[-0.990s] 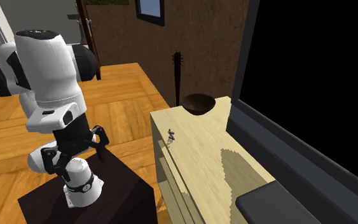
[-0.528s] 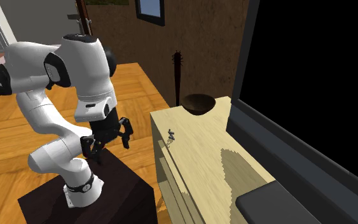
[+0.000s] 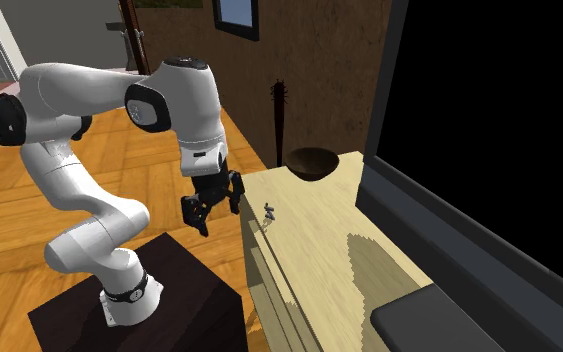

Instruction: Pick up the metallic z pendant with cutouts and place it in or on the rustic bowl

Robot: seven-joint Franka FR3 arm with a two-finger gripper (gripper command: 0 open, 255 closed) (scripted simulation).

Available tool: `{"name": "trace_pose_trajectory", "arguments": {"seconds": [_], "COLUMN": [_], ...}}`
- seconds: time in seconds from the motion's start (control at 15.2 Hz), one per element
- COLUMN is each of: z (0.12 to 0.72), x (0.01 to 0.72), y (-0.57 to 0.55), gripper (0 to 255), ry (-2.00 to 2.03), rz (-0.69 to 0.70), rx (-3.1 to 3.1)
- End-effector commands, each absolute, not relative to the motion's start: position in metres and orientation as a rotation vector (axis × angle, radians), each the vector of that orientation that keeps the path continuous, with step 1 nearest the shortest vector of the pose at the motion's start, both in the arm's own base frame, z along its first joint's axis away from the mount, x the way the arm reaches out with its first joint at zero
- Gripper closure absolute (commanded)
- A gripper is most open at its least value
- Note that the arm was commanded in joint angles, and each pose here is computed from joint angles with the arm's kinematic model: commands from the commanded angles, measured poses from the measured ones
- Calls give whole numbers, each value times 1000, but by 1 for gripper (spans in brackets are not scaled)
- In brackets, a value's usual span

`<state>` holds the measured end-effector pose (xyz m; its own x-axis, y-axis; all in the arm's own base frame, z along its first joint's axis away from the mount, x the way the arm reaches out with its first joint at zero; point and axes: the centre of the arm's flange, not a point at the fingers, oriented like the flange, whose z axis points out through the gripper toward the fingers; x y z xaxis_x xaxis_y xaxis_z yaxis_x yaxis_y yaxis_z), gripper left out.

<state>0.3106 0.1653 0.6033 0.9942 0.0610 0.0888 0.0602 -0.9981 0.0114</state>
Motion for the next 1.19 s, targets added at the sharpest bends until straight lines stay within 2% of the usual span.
{"name": "trace_pose_trajectory", "arguments": {"seconds": [0.0,0.59,1.12], "z": [600,588,551], "x": [309,308,310], "y": [191,302,311], "gripper": [0,0,0], "ry": [96,109,110], "rz": [129,88,86], "rx": [3139,3185,3188]}}
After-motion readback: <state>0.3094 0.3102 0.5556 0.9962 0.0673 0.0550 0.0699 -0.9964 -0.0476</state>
